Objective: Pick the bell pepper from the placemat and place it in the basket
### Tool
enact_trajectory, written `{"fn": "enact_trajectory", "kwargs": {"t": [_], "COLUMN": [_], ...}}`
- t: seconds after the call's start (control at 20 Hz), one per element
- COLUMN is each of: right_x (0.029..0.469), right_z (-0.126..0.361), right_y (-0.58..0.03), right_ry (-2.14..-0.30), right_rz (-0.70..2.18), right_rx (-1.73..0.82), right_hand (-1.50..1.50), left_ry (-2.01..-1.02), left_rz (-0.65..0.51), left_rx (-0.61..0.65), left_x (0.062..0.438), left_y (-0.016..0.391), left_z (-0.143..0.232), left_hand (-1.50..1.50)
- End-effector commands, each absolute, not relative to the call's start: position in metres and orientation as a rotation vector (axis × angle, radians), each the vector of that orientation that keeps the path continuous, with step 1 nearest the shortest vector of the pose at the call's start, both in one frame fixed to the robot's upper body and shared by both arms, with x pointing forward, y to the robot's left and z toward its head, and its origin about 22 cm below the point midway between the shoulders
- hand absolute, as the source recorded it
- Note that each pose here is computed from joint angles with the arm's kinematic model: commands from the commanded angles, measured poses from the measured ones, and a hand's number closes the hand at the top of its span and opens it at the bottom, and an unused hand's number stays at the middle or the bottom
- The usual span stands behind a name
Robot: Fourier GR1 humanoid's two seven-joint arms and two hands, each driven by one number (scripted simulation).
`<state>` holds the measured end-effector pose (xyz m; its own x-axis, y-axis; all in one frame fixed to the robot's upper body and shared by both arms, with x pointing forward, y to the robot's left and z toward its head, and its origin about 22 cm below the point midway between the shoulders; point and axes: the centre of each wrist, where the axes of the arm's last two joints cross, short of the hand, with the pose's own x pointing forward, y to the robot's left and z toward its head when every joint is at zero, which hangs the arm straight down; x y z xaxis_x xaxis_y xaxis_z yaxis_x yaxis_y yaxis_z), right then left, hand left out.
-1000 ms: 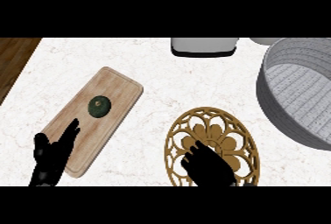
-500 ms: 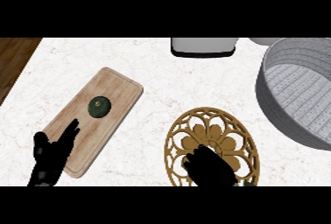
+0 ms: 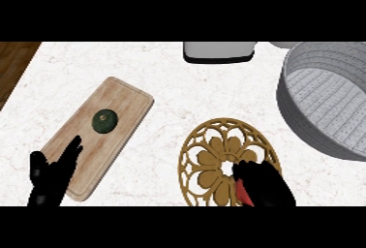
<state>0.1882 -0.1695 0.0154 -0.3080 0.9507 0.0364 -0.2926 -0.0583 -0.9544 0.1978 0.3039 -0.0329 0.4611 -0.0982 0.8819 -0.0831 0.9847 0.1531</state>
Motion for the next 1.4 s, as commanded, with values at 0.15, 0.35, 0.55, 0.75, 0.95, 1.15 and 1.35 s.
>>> {"fn": "enact_trajectory", "kwargs": {"t": [0.15,0.35,0.55,0.75,0.95,1.15,1.35], "right_x": [0.165,0.162,0.142,0.137,0.157,0.17,0.199], "right_z": [0.056,0.097,0.151,0.188,0.211,0.24,0.279], "right_y": [-0.189,-0.176,-0.205,-0.227,-0.25,-0.267,-0.303], "right_ry": [-1.379,-1.68,-1.759,-1.753,-1.703,-1.693,-1.654], "right_rz": [1.094,0.614,0.501,0.413,0.341,0.302,0.245], "right_rx": [-0.749,-0.565,-0.602,-0.691,-0.788,-0.802,-0.83], "right_hand": [1.5,1.5,1.5,1.5,1.5,1.5,1.5], "left_ry": [-1.002,-0.994,-1.02,-1.005,-1.001,-1.02,-1.03], "left_rz": [0.013,0.018,-0.008,-0.016,-0.026,-0.025,-0.024], "left_rx": [0.179,0.191,0.165,0.166,0.149,0.167,0.167], "left_x": [0.188,0.184,0.179,0.184,0.192,0.195,0.193], "left_y": [0.302,0.307,0.305,0.301,0.298,0.288,0.292], "left_z": [-0.054,-0.048,-0.052,-0.056,-0.051,-0.053,-0.045], "left_hand": [0.0,0.0,0.0,0.0,0.0,0.0,0.0]}}
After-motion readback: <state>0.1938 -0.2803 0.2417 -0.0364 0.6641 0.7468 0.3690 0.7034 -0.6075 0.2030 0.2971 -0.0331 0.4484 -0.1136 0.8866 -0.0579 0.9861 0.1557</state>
